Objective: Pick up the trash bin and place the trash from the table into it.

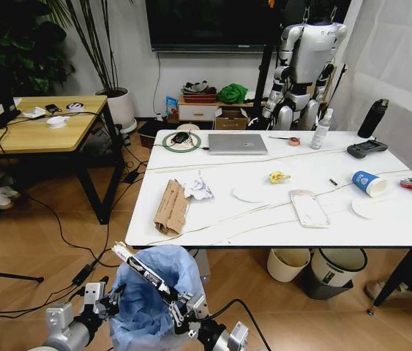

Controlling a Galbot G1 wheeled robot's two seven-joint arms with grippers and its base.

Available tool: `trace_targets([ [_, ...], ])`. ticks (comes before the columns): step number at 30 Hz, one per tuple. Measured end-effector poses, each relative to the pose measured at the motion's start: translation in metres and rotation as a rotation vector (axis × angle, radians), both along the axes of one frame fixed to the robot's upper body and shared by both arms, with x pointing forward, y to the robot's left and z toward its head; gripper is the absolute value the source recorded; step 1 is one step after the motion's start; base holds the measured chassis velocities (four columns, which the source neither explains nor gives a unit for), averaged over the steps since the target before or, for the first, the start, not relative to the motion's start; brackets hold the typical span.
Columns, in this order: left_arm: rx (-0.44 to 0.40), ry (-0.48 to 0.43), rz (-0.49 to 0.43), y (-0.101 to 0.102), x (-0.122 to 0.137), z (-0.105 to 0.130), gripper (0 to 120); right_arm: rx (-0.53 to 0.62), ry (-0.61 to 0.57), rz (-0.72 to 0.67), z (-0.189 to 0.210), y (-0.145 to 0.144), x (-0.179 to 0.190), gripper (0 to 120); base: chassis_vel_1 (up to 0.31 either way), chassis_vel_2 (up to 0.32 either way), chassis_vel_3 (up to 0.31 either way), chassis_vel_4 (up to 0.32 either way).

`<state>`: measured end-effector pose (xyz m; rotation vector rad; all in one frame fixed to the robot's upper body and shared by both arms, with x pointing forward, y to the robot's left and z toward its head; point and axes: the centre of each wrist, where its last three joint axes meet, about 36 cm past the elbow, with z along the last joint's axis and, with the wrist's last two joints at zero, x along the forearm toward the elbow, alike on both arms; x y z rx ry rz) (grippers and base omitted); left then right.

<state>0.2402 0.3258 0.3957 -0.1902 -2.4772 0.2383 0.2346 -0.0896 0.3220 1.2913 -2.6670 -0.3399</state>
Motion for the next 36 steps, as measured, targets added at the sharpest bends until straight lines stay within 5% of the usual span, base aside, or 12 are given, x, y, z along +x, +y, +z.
trace_targets([
  [11, -0.002, 0.008, 0.015, -0.001, -0.003, -0.003, 0, 0.029, -0.073, -0.039, 0.020, -0.021, 0.008, 65, 0.000, 0.000, 0.000, 0.000],
  [16, -0.016, 0.009, 0.036, -0.003, -0.009, -0.003, 0, 0.097, -0.126, -0.194, 0.061, -0.049, 0.058, 86, 0.000, 0.000, 0.000, 0.000],
  [20, -0.021, 0.012, 0.044, -0.003, -0.014, -0.003, 0, 0.000, -0.151, -0.278, 0.055, -0.090, 0.094, 98, 0.000, 0.000, 0.000, 0.000],
  [29, -0.027, 0.016, 0.032, -0.004, -0.019, -0.003, 0, -0.253, -0.171, -0.629, 0.049, -0.147, 0.100, 100, 0.000, 0.000, 0.000, 0.000],
  [36, -0.037, 0.010, 0.044, -0.005, -0.019, -0.004, 0, -0.144, -0.175, -0.611, 0.073, -0.129, 0.108, 100, 0.000, 0.000, 0.000, 0.000],
])
